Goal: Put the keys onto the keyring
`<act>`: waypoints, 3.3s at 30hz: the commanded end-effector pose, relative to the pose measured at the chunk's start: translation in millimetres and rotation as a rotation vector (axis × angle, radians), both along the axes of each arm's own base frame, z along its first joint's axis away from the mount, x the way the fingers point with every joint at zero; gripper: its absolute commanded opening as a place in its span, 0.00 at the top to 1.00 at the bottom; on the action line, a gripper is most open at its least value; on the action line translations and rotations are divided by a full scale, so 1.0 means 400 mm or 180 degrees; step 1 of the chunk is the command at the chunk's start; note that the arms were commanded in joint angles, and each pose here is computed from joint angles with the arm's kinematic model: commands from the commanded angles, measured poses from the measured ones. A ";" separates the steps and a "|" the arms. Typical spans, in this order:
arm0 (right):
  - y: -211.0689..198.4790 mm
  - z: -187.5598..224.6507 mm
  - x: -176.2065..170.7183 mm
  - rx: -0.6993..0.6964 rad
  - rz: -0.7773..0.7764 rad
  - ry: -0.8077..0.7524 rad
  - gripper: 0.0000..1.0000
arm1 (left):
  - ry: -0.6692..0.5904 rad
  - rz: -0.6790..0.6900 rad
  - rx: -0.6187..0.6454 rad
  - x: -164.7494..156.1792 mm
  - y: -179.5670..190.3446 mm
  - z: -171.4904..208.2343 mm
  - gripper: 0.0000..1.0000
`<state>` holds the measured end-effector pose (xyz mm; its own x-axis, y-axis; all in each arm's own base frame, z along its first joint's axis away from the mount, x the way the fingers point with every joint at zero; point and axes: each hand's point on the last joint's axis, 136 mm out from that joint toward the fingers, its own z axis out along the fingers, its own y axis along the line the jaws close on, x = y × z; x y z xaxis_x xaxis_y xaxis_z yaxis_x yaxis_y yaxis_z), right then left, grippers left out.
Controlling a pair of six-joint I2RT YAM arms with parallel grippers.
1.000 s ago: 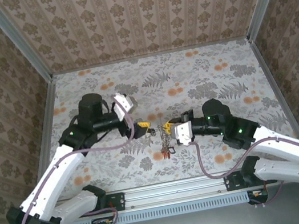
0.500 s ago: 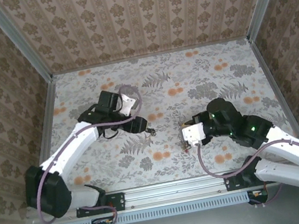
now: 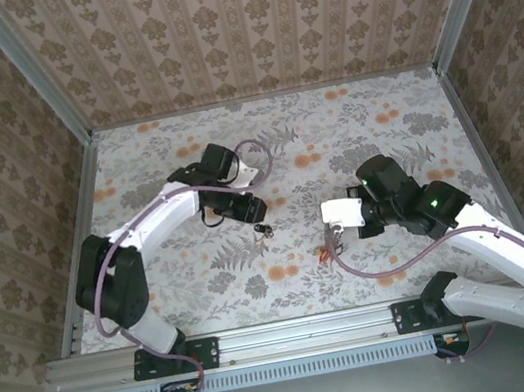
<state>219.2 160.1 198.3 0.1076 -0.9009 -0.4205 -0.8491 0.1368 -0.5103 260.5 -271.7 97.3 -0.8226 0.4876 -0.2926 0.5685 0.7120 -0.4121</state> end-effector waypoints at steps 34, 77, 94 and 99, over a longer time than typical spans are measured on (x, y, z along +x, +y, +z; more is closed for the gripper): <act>0.015 0.027 0.023 0.0178 -0.0146 0.0041 1.00 | 0.0897 0.1267 0.0644 0.015 -0.008 -0.181 0.78; 0.027 0.024 0.028 0.0211 -0.0084 0.0018 1.00 | 0.0890 0.1101 0.0670 0.008 -0.050 -0.189 0.95; 0.105 -0.003 -0.034 0.0548 0.0384 0.0560 1.00 | -0.0064 -0.0055 -0.0409 0.010 -0.098 0.017 1.00; 0.161 0.003 -0.075 0.0855 0.0754 0.0881 1.00 | -0.1018 -0.0843 -0.0673 -0.018 -0.107 0.127 1.00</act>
